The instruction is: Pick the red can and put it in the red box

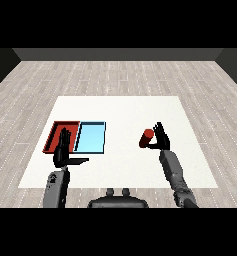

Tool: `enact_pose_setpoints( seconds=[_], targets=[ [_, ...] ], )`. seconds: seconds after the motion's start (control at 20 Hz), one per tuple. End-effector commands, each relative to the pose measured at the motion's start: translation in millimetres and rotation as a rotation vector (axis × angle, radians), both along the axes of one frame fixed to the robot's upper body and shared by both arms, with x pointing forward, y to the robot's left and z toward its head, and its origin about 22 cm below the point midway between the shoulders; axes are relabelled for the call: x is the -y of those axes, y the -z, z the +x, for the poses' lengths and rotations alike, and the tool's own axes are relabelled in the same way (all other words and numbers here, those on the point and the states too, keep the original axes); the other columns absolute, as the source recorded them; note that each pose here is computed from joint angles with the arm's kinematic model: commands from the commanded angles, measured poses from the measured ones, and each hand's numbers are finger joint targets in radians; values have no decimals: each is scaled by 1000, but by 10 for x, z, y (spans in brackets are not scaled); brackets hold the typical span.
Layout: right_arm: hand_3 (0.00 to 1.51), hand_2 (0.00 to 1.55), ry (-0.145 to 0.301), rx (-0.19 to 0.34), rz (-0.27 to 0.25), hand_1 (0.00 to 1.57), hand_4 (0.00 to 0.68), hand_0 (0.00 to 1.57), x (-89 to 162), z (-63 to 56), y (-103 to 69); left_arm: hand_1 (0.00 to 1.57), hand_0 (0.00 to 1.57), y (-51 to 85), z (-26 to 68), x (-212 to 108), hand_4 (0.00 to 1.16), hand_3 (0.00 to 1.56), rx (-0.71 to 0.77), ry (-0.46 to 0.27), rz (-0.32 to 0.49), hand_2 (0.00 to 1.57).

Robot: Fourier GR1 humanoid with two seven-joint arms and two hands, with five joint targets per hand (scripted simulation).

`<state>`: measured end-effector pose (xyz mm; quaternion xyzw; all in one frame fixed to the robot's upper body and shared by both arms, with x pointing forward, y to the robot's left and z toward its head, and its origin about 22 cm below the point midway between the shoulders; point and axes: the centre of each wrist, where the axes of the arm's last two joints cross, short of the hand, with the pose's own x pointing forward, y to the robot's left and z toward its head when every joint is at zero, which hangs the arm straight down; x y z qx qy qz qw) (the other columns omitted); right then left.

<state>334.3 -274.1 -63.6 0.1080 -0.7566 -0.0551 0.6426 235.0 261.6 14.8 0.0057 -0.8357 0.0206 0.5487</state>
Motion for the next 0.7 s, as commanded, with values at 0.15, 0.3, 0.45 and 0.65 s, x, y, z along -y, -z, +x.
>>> enact_pose_setpoints(
  seconds=[0.15, 0.3, 0.45, 0.65],
  targets=[
    [0, 0, 3, -37, 17, 0, 0, 0, -52, 37, 7, 0, 0, 58, -84, -115, 0, 0, 5, -11, -13, 0],
    [0, 0, -14, -12, 3, 0, 0, 0, -77, 91, -11, 0, 0, -24, 85, 53, 0, 0, -9, 18, -15, 0],
    [0, 0, -26, -37, 17, 0, 0, 0, -153, 129, 35, 0, 0, 15, -38, -180, 0, 0, 10, -7, -7, 0],
    [0, 0, -28, -26, -5, 0, 0, 0, -128, 146, 2, 0, 0, 101, -73, 64, 0, 0, 11, -15, -9, 0]
  ],
)
